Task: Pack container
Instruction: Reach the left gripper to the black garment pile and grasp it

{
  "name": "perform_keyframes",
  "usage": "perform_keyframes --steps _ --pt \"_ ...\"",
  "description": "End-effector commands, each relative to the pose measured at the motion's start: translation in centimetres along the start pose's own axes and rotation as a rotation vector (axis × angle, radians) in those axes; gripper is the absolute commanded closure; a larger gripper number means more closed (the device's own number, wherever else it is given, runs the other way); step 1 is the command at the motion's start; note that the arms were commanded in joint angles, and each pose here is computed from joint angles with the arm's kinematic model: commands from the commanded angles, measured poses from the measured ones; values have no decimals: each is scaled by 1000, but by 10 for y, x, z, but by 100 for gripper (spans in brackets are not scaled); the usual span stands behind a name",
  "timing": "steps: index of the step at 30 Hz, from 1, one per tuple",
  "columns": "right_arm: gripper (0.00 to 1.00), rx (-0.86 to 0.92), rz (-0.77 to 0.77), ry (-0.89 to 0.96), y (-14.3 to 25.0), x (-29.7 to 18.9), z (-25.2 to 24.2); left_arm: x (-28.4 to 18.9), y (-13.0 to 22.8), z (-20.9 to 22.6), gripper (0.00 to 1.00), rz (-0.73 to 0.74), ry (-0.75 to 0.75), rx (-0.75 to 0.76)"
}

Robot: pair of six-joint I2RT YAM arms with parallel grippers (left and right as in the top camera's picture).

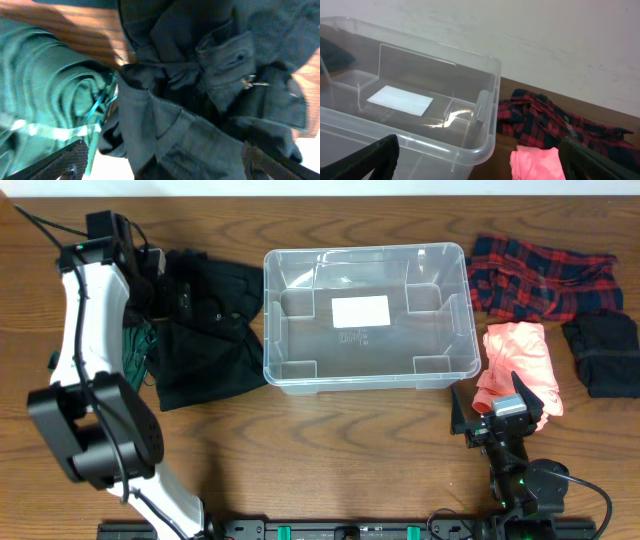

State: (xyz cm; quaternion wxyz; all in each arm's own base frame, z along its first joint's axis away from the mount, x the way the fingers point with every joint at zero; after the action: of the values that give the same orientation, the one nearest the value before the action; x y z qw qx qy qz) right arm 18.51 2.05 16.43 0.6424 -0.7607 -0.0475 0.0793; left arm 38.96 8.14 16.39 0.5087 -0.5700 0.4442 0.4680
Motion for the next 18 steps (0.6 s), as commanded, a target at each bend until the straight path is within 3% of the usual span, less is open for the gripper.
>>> perform_keyframes --steps 1,18 --pt "1 -13 -2 0 0 0 0 25 4 2 2 63 17 2" --pt "1 -13 -2 0 0 0 0 106 13 7 1 229 42 0"
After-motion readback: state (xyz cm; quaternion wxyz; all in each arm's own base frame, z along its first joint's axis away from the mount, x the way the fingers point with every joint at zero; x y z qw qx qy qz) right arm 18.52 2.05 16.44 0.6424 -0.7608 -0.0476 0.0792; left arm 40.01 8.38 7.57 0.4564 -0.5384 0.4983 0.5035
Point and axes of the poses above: each gripper's point midway between its finger pads, its own x axis out along the fingers, its own z axis along the line the jaws close on, y = z × x, the point moved 6 cm from there along -x, back along the fingers, and after that the axes turned 1 degree about x, right-handed, at the moved point
